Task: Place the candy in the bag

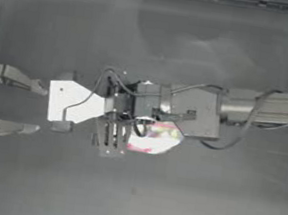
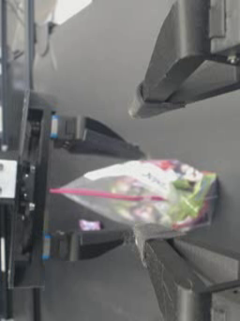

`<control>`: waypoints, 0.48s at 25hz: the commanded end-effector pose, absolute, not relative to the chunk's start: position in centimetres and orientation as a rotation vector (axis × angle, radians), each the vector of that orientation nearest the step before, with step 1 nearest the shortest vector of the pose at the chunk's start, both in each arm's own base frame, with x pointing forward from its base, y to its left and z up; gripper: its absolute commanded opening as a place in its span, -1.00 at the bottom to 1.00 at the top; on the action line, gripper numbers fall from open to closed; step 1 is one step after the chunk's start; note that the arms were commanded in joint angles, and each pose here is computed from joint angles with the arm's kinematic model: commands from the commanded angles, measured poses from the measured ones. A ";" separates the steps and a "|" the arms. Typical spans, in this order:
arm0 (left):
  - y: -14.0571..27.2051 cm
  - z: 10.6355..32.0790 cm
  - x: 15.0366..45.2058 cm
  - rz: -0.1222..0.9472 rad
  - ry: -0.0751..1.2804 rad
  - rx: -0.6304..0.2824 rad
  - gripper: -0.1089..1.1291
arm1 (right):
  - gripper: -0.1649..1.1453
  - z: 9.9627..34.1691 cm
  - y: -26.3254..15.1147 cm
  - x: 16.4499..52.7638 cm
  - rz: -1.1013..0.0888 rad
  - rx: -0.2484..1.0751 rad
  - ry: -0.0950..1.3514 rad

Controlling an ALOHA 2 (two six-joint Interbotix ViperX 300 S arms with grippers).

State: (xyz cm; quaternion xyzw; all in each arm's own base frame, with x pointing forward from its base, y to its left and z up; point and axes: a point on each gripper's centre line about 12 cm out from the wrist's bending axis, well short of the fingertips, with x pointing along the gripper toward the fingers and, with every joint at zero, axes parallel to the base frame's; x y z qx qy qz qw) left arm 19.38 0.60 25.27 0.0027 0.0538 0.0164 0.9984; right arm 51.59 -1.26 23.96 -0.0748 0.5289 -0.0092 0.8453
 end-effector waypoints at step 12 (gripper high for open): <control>0.7 25.7 19.6 0.036 0.101 0.004 0.76 | 0.74 25.4 -1.3 52.0 -0.015 -0.181 1.078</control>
